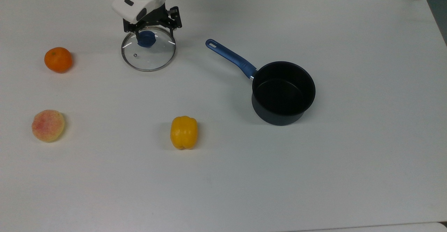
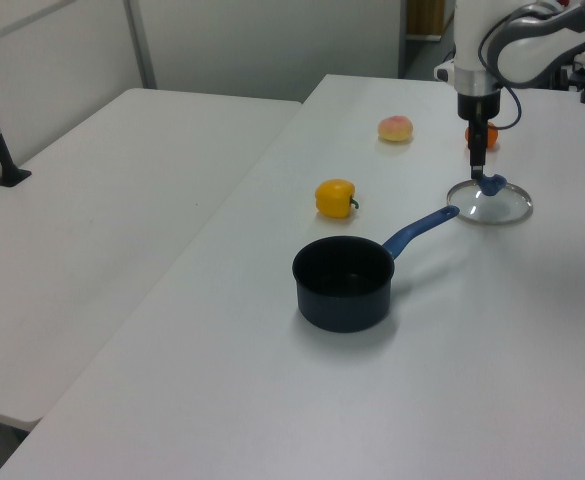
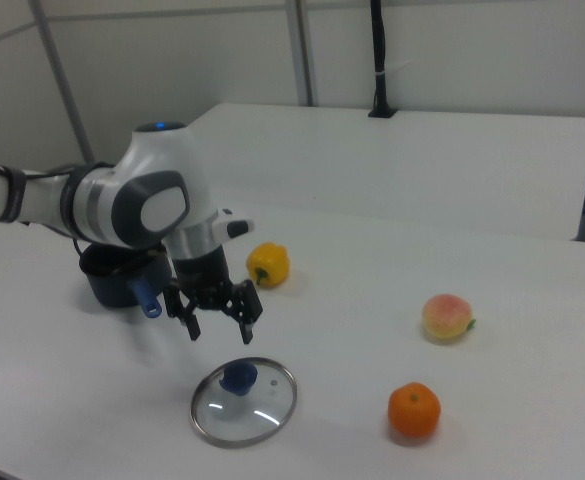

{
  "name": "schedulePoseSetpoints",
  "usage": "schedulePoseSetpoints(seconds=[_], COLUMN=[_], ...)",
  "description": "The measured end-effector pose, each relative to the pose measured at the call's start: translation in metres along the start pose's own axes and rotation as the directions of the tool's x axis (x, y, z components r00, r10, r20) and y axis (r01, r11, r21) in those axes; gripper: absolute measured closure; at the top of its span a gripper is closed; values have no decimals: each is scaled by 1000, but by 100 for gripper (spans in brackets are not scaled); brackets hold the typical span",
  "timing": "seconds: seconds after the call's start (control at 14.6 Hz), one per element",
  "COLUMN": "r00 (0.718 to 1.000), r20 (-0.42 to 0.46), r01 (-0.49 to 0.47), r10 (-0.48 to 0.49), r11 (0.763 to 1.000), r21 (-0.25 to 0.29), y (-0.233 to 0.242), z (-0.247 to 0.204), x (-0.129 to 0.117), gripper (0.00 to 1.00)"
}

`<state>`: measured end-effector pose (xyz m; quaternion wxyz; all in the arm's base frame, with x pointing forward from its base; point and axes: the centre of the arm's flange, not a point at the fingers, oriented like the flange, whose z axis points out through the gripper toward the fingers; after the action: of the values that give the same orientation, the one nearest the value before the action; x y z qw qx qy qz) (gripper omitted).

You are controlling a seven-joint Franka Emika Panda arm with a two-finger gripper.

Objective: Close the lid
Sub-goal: 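Move the gripper down over the blue knob of the glass lid, then close the gripper on the blue knob and lift the lid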

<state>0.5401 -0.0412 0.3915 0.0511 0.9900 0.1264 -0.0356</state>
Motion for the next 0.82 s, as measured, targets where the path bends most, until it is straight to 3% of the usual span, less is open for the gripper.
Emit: schedulePoseSetpoints(seconds=[0.41,0.82], r00=[999,999], r20=[18,28], r01=[30,41], r10=[-30,-39], r11=[999,996], r21=[-37,-76], y=[0,14], z=[45,51], x=[-18,-23], gripper=[0,0])
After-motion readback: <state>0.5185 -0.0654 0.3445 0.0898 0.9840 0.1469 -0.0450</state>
